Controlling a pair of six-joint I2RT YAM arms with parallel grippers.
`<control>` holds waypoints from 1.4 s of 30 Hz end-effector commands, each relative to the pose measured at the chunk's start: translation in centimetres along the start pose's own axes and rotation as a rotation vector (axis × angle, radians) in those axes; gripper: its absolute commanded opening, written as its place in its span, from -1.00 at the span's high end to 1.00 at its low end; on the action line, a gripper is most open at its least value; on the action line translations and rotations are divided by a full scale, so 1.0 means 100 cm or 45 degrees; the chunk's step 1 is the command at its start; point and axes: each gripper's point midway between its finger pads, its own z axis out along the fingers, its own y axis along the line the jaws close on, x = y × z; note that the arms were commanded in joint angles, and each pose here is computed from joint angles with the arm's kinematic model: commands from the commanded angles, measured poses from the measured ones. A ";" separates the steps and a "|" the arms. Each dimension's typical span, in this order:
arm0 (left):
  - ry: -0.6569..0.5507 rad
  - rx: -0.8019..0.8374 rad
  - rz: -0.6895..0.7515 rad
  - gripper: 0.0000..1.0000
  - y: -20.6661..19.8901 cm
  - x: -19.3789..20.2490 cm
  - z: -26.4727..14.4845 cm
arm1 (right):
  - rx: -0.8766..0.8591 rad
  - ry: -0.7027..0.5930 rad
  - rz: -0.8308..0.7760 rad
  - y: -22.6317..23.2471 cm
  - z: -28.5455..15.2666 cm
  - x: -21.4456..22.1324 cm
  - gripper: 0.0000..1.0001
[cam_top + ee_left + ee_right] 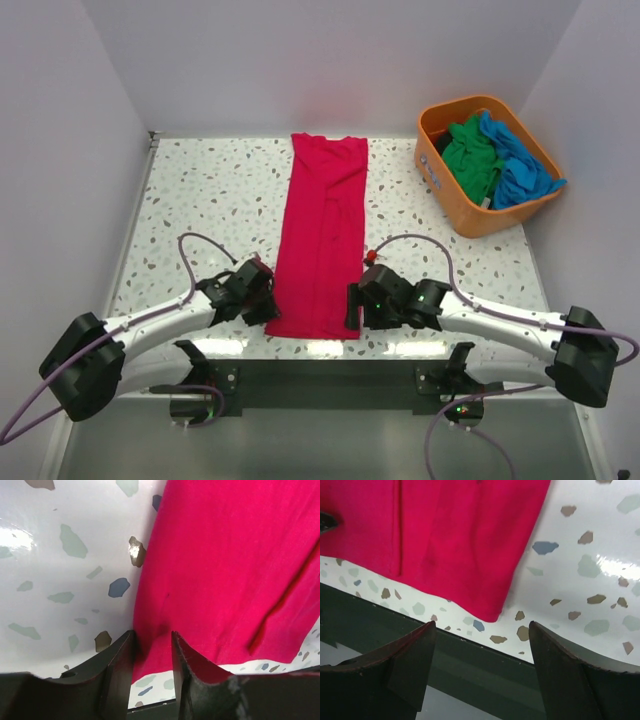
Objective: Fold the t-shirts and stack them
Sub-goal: Fold the tshirt
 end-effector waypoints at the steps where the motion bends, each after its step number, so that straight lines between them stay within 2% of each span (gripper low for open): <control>1: 0.121 -0.088 -0.031 0.21 0.028 0.028 0.008 | 0.047 0.010 0.071 -0.005 0.007 0.012 -0.55; 4: 0.133 -0.084 -0.042 0.27 0.031 0.031 0.011 | 0.093 0.026 0.070 -0.013 0.015 0.018 -0.49; 8: 0.148 -0.109 -0.037 0.46 0.038 0.036 0.011 | 0.113 0.051 0.069 -0.018 0.026 0.025 -0.37; 12: 0.191 -0.102 -0.039 0.47 0.039 0.043 0.009 | 0.105 0.065 0.079 -0.017 0.038 0.030 -0.30; 15: 0.188 -0.123 -0.044 0.35 0.044 0.044 0.007 | 0.111 0.077 0.082 -0.018 0.044 0.032 -0.21; 17: 0.187 -0.148 -0.054 0.23 0.050 0.046 0.005 | 0.118 0.077 0.085 -0.019 0.045 0.033 -0.08; 21: 0.189 -0.166 -0.070 0.21 0.055 0.048 0.003 | 0.112 0.072 0.089 -0.018 0.045 0.033 0.19; 23: 0.189 -0.166 -0.070 0.22 0.056 0.049 0.003 | 0.118 0.073 0.096 -0.020 0.045 0.035 0.41; 25: 0.193 -0.173 -0.066 0.24 0.058 0.050 0.002 | 0.108 0.074 0.105 -0.021 0.043 0.036 0.50; 30: 0.232 -0.167 -0.050 0.47 0.062 0.057 0.001 | 0.102 0.083 0.115 -0.023 0.039 0.040 0.66; 33: 0.268 -0.129 -0.047 0.75 0.061 0.064 0.002 | 0.087 0.085 0.131 -0.021 0.039 0.041 0.69; 34: 0.272 -0.122 -0.044 0.98 0.060 0.065 0.003 | 0.086 0.089 0.133 -0.022 0.040 0.043 0.70; 37: 0.281 -0.077 -0.027 1.00 0.054 0.066 0.000 | 0.056 0.109 0.131 -0.017 0.038 0.046 1.00; 42: 0.174 0.083 0.027 1.00 0.018 0.042 -0.015 | 0.003 0.062 0.107 -0.005 0.022 0.036 1.00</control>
